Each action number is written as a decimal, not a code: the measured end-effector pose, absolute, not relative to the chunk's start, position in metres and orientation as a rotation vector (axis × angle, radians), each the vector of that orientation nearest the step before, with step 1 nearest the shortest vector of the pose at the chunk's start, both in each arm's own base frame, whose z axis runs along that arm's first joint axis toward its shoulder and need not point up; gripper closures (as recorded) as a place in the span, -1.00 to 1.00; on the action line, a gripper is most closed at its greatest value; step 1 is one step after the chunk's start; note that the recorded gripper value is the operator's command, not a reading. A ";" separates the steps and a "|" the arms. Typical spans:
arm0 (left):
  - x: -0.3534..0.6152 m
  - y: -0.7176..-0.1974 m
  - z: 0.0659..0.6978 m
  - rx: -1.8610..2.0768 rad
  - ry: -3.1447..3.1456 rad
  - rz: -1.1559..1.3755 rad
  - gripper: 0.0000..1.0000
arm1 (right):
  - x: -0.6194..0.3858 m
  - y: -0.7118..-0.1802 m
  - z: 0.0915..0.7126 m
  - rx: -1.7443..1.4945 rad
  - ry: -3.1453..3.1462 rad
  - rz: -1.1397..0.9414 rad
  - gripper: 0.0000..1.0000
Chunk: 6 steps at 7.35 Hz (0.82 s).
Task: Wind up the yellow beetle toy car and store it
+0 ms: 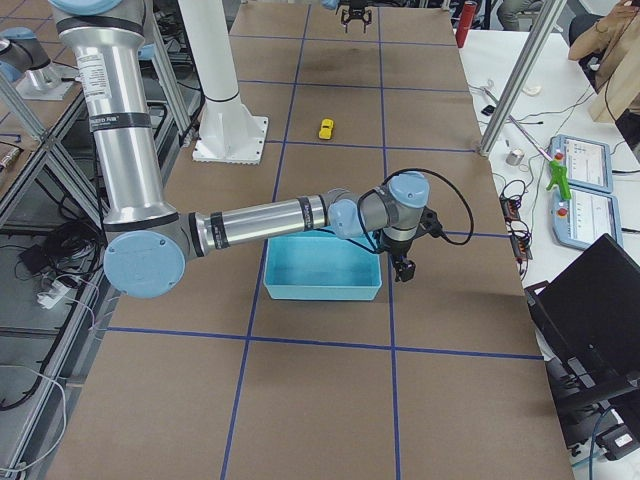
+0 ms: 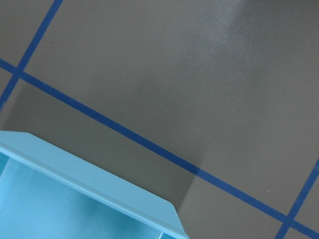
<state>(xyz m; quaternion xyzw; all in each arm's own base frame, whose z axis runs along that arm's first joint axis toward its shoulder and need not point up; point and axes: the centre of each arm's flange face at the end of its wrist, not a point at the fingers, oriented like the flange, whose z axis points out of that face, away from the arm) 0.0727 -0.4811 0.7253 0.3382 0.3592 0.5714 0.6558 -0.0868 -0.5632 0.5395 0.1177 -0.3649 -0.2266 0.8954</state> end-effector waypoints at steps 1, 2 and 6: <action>0.071 -0.484 0.717 0.738 0.827 1.217 -1.00 | -0.090 -0.563 0.531 0.258 -0.758 -0.480 -1.00; 0.070 -0.487 0.711 0.700 0.839 1.129 -1.00 | -0.098 -0.563 0.518 0.279 -0.761 -0.503 -1.00; 0.068 -0.507 0.646 0.543 0.817 0.835 -1.00 | -0.177 -0.579 0.421 0.405 -0.787 -0.671 -1.00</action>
